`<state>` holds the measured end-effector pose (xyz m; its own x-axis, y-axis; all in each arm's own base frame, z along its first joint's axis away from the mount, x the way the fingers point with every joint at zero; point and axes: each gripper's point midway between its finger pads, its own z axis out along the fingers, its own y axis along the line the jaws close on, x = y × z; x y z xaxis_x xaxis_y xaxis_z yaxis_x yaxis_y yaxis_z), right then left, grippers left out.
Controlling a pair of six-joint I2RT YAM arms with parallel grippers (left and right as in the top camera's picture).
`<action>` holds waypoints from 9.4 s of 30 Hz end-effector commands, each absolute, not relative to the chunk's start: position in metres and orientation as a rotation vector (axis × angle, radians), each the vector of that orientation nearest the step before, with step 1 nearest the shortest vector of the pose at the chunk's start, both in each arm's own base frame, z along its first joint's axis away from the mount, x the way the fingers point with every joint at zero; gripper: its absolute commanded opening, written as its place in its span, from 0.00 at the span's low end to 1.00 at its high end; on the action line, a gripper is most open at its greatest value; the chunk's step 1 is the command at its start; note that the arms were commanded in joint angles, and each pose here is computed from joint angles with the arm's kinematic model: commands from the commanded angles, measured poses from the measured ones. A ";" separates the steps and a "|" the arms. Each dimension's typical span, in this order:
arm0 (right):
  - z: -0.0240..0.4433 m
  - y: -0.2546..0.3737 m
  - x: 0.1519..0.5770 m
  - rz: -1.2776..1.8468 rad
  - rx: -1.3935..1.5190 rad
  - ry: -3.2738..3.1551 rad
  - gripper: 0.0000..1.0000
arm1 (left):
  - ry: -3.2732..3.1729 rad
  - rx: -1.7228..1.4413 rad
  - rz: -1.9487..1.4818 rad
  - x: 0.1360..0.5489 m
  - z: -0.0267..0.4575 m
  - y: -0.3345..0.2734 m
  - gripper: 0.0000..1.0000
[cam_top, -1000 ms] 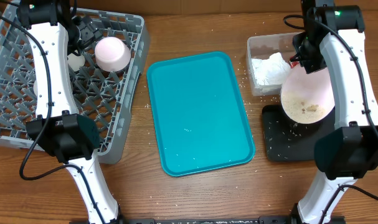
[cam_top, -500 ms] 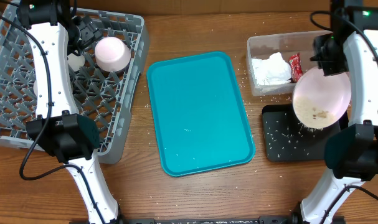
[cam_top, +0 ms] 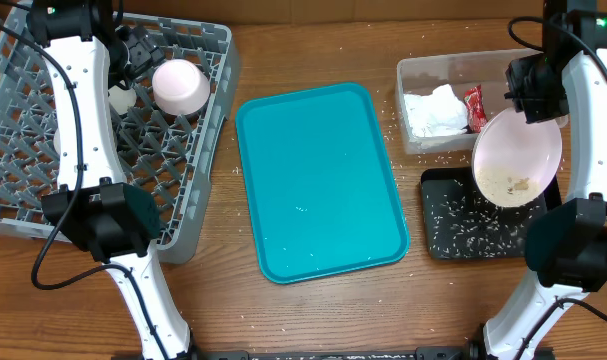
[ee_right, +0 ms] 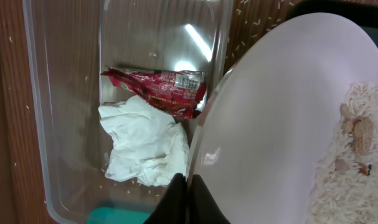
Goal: Sort waste into correct bins and load items into the dishwasher
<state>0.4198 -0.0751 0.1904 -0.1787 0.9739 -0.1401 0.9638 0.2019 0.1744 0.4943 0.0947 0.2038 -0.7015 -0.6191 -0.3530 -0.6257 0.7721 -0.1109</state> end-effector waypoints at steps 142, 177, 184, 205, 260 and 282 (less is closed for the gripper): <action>0.223 -0.074 0.388 1.370 1.564 2.430 0.04 | 2.535 -0.971 0.024 0.494 0.223 0.099 1.00; 0.335 0.086 0.425 1.924 0.496 2.299 0.04 | 2.535 -0.971 0.024 0.494 0.223 0.099 1.00; 0.343 0.158 0.470 1.757 0.467 2.312 0.04 | 2.535 -0.971 0.024 0.494 0.223 0.099 1.00; 0.317 0.396 0.531 1.959 0.406 1.907 0.04 | 2.535 -0.971 0.024 0.494 0.223 0.099 1.00; 0.336 0.131 0.409 0.624 0.440 2.423 1.00 | 2.535 -0.971 0.024 0.494 0.223 0.099 1.00; 0.321 0.042 0.236 0.121 0.426 2.653 1.00 | 2.535 -0.971 0.024 0.494 0.223 0.099 1.00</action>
<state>0.2497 0.0486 0.3145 -0.8554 0.3636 -0.3688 0.3209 0.9311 0.1734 0.4945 0.0949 0.2048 -0.7001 -0.6192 -0.3556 -0.6257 0.7719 -0.1122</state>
